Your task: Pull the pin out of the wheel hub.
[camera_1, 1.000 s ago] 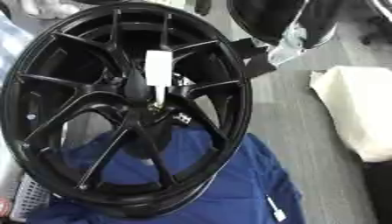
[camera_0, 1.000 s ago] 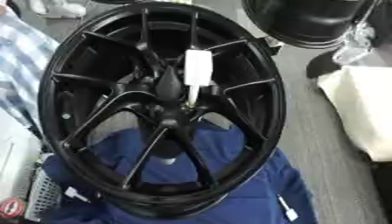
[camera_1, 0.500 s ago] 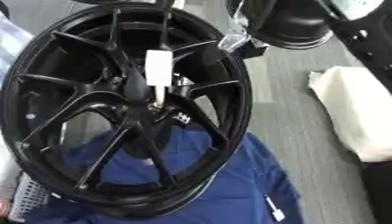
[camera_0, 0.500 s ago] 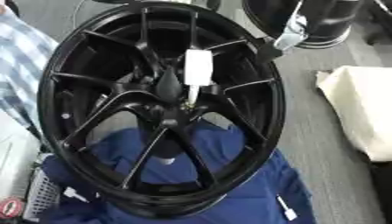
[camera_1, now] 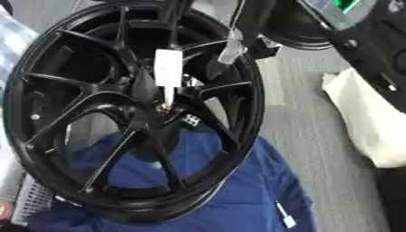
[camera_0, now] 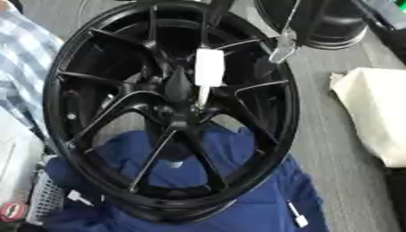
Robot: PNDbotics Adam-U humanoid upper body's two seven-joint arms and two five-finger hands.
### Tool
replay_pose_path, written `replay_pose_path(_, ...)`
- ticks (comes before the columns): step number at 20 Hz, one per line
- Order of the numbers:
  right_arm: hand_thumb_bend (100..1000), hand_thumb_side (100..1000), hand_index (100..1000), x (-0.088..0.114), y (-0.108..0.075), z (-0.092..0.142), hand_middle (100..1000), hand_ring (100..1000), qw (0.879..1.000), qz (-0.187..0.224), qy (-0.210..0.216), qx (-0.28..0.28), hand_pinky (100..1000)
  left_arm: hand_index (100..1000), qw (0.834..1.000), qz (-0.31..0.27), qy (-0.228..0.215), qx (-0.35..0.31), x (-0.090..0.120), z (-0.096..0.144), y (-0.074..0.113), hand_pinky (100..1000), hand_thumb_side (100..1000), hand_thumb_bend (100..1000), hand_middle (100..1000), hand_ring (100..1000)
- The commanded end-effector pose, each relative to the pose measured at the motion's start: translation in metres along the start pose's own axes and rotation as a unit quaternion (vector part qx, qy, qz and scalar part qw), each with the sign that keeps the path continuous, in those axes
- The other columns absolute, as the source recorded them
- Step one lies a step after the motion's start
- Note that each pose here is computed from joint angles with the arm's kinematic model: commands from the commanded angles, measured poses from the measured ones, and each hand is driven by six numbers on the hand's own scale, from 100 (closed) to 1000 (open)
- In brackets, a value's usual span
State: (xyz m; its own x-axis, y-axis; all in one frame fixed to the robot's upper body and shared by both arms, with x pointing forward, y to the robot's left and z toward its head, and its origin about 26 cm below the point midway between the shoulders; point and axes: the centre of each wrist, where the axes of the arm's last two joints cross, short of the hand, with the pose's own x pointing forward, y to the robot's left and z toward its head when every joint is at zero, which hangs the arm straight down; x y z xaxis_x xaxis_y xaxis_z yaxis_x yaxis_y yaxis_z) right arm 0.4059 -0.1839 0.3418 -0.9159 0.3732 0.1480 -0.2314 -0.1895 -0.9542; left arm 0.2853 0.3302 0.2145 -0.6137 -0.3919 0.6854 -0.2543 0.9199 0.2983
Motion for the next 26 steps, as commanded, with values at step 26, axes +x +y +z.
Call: replay_pose_path(26, 675, 275, 774, 0.006, 0.015, -0.025, 555, 732, 0.994, -0.049, 0.079, -0.063, 801, 767, 1.0, 0.008, -0.008, -0.01, 0.008, -0.007, -0.002, 893, 661, 166, 677, 687)
